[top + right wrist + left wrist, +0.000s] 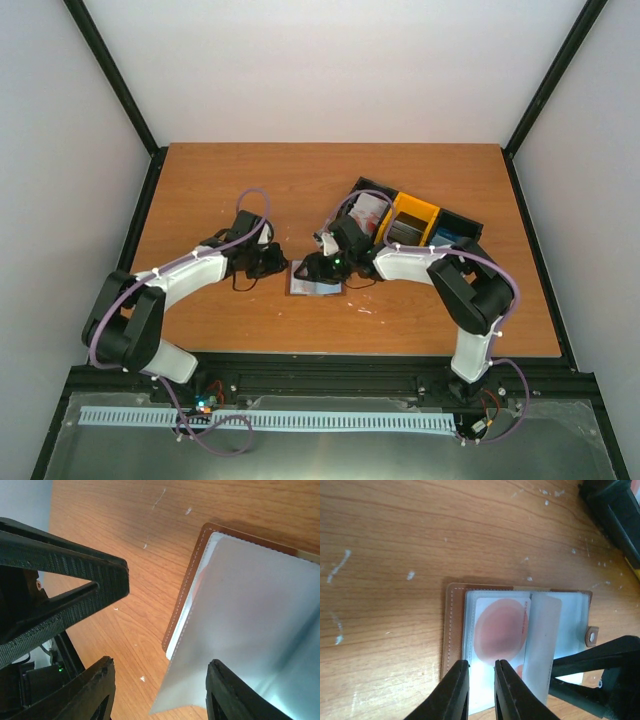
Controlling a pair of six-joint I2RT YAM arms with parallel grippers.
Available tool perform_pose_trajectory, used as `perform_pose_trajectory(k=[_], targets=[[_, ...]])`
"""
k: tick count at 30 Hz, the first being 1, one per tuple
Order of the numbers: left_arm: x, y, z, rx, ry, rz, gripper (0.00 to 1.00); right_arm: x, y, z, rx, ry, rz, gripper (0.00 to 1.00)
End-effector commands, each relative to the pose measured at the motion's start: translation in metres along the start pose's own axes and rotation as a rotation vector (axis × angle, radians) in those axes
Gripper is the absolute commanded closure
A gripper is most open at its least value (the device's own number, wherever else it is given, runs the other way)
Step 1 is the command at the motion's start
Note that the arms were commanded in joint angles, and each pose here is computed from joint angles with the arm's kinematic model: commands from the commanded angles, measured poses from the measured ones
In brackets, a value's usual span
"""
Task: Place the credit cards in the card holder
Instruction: Insert the credit card into the card holder.
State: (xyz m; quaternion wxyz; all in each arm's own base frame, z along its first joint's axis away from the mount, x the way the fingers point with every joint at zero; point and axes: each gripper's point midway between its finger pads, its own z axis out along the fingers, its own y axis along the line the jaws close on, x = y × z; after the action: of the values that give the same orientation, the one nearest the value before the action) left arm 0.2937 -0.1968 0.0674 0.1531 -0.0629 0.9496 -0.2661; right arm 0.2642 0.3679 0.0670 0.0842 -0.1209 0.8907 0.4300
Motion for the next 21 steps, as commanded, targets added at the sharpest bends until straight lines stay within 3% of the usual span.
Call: perform_pose_trajectory(k=[1, 12, 16, 21], targets=[[-0.006, 0.014, -0.008, -0.066, -0.061, -0.062, 0.84, -0.001, 0.005, 0.008, -0.044, 0.018, -0.027, 0.50], [-0.020, 0.037, -0.038, -0.115, -0.189, -0.169, 0.83, -0.015, -0.012, 0.026, 0.036, 0.017, -0.001, 0.49], [-0.021, 0.028, -0.037, -0.044, -0.177, -0.129, 0.83, -0.017, -0.018, 0.024, 0.084, 0.009, 0.013, 0.51], [-0.018, 0.004, -0.033, 0.083, -0.136, -0.044, 0.82, -0.040, 0.003, -0.003, 0.104, -0.101, -0.021, 0.53]])
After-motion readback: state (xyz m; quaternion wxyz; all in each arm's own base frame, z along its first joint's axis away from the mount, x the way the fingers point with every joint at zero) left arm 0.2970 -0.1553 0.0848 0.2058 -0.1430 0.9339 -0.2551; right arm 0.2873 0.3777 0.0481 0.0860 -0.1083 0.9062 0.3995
